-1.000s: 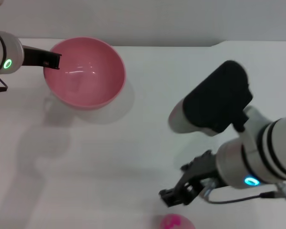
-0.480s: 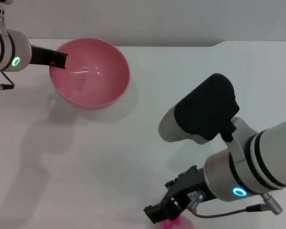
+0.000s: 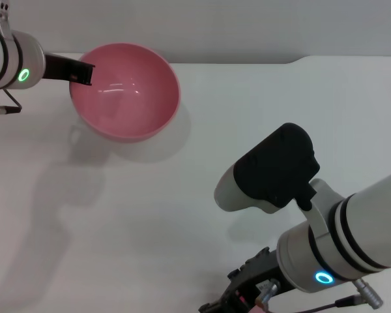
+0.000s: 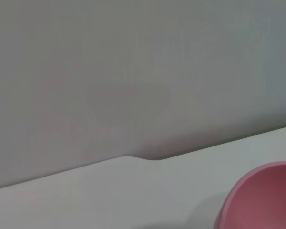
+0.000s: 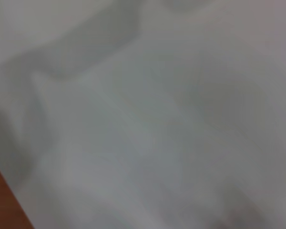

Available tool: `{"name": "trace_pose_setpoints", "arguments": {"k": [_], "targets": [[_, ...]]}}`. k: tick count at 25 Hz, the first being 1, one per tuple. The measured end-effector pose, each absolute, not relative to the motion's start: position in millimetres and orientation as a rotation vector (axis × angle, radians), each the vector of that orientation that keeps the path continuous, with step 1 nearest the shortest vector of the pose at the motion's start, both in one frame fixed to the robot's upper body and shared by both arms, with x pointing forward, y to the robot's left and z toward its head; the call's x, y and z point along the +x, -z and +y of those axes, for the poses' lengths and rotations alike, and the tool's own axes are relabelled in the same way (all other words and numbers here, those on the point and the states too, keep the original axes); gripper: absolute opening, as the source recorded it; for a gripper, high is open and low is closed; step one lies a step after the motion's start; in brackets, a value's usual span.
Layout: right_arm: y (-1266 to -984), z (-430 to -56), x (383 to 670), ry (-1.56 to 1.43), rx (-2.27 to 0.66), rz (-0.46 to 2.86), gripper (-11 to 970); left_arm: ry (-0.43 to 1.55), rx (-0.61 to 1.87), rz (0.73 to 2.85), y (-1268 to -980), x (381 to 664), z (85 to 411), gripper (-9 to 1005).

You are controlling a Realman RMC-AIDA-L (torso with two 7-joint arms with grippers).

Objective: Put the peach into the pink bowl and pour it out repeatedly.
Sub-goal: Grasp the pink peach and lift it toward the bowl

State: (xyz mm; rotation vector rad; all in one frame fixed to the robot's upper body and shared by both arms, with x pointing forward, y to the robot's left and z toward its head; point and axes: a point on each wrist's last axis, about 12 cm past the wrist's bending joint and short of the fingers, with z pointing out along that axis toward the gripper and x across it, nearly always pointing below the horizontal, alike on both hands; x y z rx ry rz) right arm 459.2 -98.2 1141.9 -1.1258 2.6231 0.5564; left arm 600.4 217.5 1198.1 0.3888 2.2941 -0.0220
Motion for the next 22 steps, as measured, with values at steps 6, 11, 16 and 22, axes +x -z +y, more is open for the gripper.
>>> {"name": "trace_pose_setpoints", "arguments": {"k": [6,11,16,22], "targets": [[-1138.5,-98.2,458.9,-0.571,-1.122,2.640,726,0.021,0.397,2.289,-1199.1,601.1,216.3,46],[-1136.2,-99.1,459.0,-0.593,-1.105,2.656,714,0.021,0.402,2.284,-1200.1,600.9,215.5,46],[-1136.1,-100.8,459.6,-0.598,-1.091,2.662,648,0.021,0.406,2.278,-1201.7,600.7,215.0,46],[-1136.3,-106.8,463.1,-0.598,-1.101,2.650,568,0.019,0.408,2.278,-1201.6,599.6,215.4,46]]}}
